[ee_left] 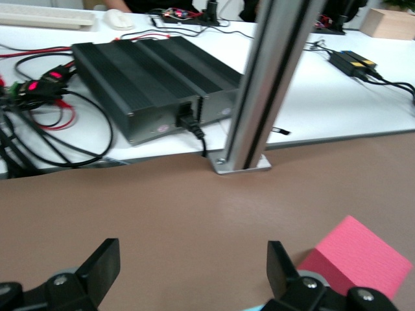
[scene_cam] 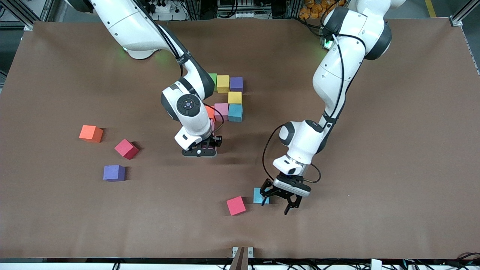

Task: Form number 2 with 11 blocks
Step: 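Lift the pink cube with the right gripper while the left gripper lowers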

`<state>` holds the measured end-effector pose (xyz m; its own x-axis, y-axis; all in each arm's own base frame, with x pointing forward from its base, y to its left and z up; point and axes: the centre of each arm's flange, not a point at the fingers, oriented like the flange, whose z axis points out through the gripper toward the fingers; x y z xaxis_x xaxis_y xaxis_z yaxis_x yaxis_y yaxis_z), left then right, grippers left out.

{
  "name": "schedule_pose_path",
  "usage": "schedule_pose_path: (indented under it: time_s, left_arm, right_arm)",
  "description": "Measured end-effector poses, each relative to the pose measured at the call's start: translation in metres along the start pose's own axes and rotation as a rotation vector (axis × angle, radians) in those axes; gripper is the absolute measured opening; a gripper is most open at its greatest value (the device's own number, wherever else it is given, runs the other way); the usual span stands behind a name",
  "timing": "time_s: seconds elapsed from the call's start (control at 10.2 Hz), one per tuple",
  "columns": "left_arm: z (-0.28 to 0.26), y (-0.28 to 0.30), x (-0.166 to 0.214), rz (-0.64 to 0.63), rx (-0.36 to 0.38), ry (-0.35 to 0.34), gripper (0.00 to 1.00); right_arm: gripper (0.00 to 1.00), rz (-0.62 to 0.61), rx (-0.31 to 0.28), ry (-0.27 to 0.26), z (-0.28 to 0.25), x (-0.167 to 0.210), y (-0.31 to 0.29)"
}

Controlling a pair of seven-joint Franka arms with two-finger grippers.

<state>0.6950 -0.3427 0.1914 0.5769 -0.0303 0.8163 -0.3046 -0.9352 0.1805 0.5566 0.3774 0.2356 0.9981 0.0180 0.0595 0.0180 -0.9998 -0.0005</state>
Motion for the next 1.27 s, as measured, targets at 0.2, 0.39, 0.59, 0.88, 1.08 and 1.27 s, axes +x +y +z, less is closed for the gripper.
schedule_pose_path:
  time_s: [0.2,0.39,0.59,0.88,1.08,1.27]
  left_arm:
    - [-0.003,-0.007,-0.005,-0.057,0.076,0.006,1.00]
    - [-0.014,0.018,-0.007,-0.076,0.125,0.036,1.00]
    - [-0.019,0.036,-0.010,-0.072,0.123,0.044,1.00]
    - [-0.023,0.072,-0.017,-0.048,0.080,0.039,1.00]
    - [-0.027,0.105,-0.032,-0.031,0.045,0.024,1.00]
    - [-0.031,0.111,-0.024,-0.050,0.036,0.036,1.00]
  right_arm:
    - [0.52,-0.030,0.000,-0.001,0.004,-0.002,0.003]
    - [0.52,-0.048,0.010,0.018,0.007,-0.004,0.003]
    - [0.52,-0.066,0.013,0.036,0.016,-0.010,0.005]
    - [0.52,-0.077,0.009,0.043,0.016,-0.012,0.005]
    - [0.52,-0.085,0.007,0.047,0.016,-0.014,0.005]
    - [0.52,-0.094,0.003,0.051,0.016,-0.015,0.006]
